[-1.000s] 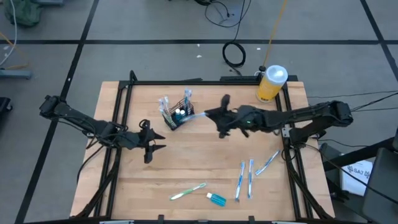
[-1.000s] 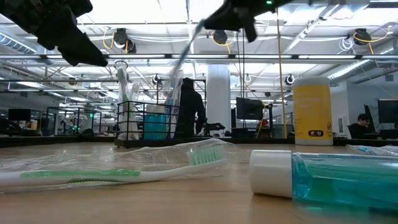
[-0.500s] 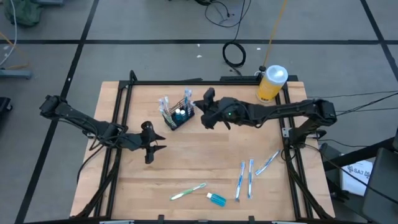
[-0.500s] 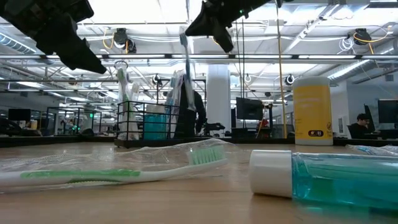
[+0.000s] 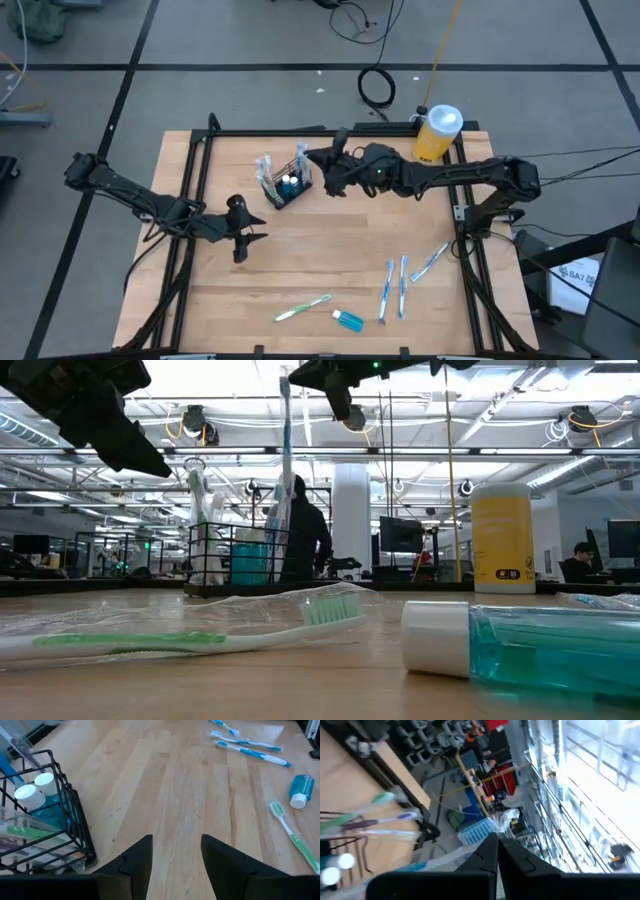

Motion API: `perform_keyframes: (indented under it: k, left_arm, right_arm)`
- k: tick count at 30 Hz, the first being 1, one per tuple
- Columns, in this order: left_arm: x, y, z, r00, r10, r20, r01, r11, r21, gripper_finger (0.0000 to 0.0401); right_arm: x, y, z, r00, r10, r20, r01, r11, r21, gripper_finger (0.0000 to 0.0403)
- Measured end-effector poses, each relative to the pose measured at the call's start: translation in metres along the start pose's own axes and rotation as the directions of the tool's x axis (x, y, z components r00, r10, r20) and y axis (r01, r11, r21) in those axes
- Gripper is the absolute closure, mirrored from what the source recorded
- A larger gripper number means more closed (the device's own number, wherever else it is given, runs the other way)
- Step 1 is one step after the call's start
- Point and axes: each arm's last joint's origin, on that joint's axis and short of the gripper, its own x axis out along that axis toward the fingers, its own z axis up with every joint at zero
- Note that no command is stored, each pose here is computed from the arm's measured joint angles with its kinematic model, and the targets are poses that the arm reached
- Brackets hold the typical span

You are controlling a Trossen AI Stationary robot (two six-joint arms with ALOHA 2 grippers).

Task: Pick & Place toothbrushing station
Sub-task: Put the blue toothbrush into the black wire organizer

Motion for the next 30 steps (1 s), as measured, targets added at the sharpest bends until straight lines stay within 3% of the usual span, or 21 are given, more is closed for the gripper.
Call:
perform_keyframes:
  k: [6, 10, 15, 30]
  left_arm:
    - [0.0, 0.0, 0.0, 1.0, 0.018, 0.009, -0.018, 1.0, 0.001, 0.0226]
    - [0.0, 0.001, 0.0, 1.0, 0.021, 0.011, -0.021, 1.0, 0.007, 0.0226]
    - [0.0, 0.001, 0.0, 1.0, 0.022, 0.011, -0.022, 1.0, 0.007, 0.0226]
    - [0.0, 0.001, 0.0, 1.0, 0.017, 0.005, -0.017, 1.0, 0.008, 0.0226]
  right_arm:
    - [0.01, -0.004, -0.013, 0.995, -0.028, 0.098, 0.016, 0.992, 0.128, 0.0403]
    - [0.025, 0.009, -0.026, 0.993, -0.025, 0.115, 0.009, 0.99, 0.137, 0.0403]
    - [0.042, 0.028, -0.039, 0.992, -0.059, 0.107, 0.044, 0.99, 0.137, 0.0403]
    - [0.05, 0.042, -0.06, 0.999, 0.029, 0.03, -0.035, 0.975, 0.219, 0.0403]
